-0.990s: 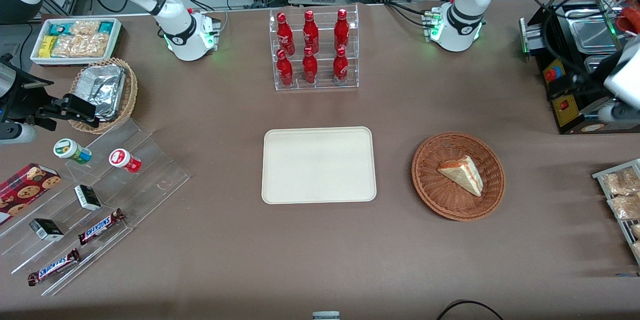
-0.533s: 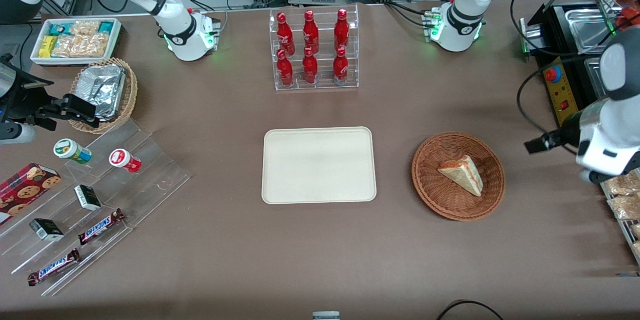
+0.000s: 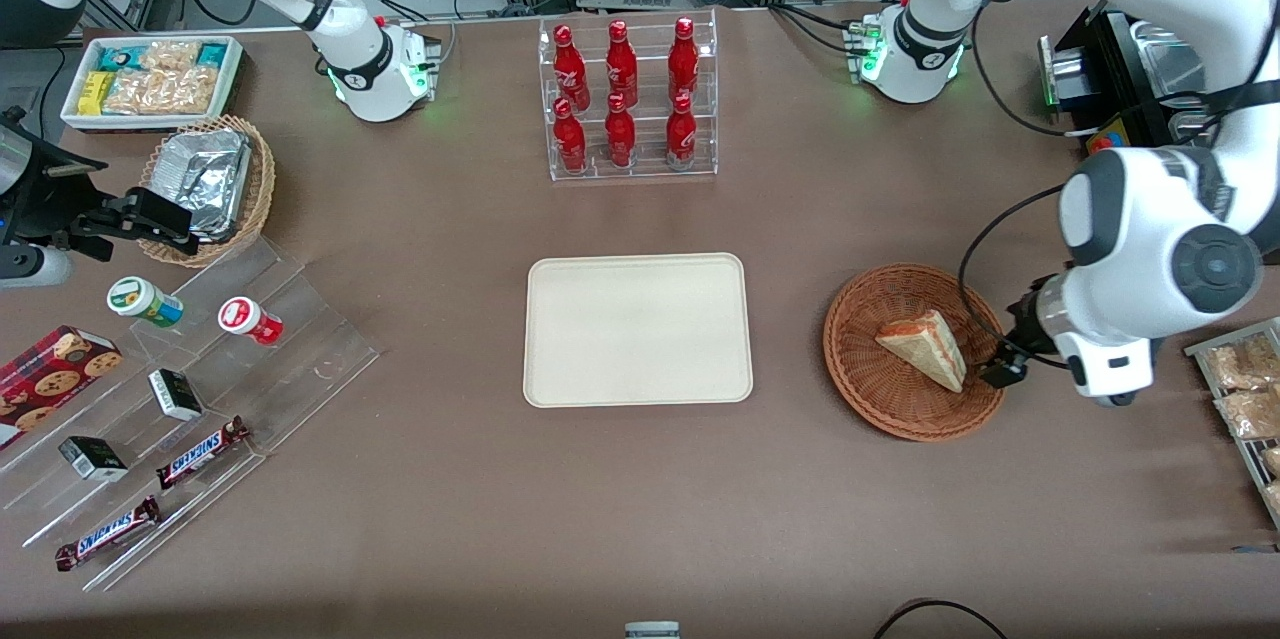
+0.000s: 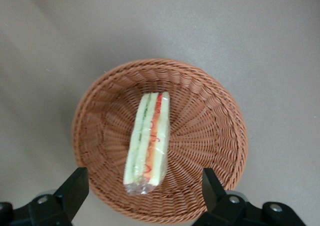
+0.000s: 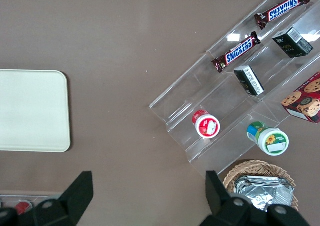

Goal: Place sandwich from basket to tray
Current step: 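Lower the open left gripper over the wrapped sandwich and close it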

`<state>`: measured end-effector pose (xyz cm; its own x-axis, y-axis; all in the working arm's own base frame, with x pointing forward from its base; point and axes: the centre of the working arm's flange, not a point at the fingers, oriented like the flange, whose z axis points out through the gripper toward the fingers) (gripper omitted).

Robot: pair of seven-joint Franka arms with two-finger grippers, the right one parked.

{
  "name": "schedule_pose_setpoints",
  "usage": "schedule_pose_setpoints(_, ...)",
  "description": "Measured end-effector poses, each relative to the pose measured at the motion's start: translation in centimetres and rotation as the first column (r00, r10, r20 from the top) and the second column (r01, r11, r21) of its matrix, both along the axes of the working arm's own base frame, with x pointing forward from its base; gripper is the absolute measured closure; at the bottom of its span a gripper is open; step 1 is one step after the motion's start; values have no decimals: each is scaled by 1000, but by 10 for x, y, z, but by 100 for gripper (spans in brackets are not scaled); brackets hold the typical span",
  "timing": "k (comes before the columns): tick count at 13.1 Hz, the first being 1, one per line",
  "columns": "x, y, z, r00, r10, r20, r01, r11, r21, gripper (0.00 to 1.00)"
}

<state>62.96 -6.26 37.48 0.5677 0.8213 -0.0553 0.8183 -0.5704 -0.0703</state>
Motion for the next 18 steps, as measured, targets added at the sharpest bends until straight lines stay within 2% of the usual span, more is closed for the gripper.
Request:
schedule_pose_setpoints(5,-22,-16,-61,992,110,65,-110,994,-2,0)
schedule_pose_setpoints(8,-39,-21,-86,990,129,49,-129,992,4,0)
schedule_pose_setpoints(14,-54,-22,-103,991,127,34,-127,992,9,0)
schedule_pose_setpoints(17,-63,-21,-117,989,139,49,-140,990,6,1)
schedule_pose_setpoints(18,-63,-20,-118,987,154,52,-154,988,5,6)
